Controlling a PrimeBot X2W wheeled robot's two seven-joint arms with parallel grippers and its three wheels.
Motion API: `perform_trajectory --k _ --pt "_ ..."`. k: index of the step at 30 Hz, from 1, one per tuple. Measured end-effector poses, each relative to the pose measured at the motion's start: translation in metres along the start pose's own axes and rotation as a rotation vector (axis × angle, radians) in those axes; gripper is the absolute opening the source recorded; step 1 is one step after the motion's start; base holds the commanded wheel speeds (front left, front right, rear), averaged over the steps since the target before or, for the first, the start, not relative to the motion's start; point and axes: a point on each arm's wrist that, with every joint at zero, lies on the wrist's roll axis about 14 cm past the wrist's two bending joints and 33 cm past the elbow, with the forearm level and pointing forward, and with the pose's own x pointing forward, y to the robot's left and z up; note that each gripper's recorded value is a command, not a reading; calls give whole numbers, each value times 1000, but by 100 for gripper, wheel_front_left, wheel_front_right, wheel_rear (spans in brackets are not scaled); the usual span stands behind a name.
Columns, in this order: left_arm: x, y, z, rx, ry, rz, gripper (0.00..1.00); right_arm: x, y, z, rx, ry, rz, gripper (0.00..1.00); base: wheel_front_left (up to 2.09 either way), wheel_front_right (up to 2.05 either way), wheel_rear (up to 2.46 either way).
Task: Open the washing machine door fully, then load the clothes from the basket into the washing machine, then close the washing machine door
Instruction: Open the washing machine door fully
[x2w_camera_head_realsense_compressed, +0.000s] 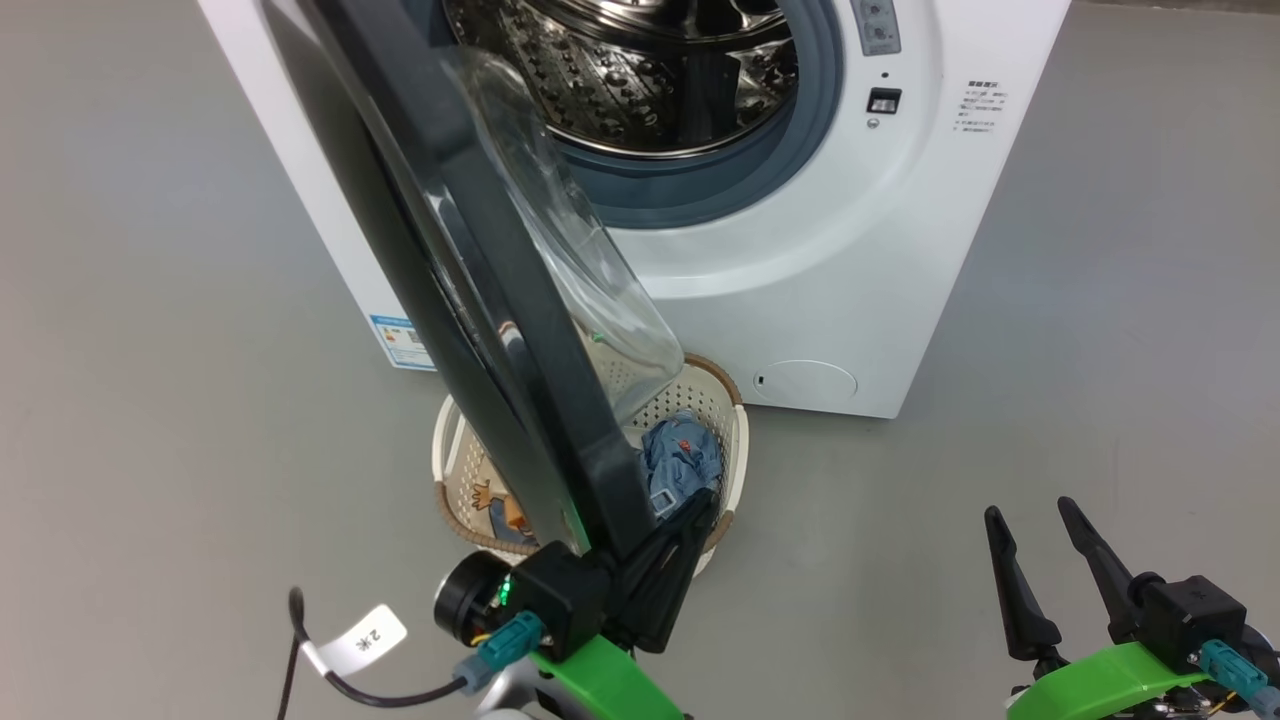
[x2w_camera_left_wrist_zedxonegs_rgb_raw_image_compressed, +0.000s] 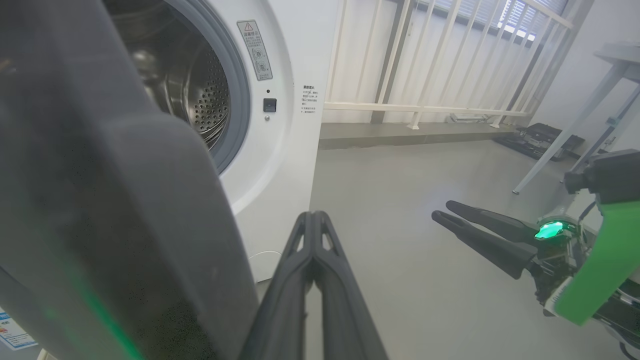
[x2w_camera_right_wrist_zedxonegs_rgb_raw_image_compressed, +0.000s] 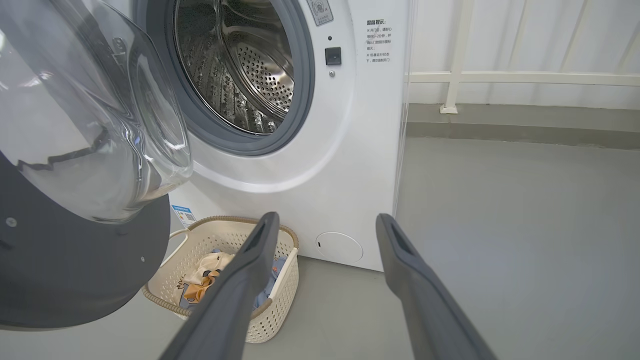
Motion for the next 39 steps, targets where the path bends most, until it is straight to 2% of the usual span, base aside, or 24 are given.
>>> perform_trajectory --k 39 --pt "-22 20 -2 -27 38 129 0 13 22 -6 18 12 63 100 0 0 0"
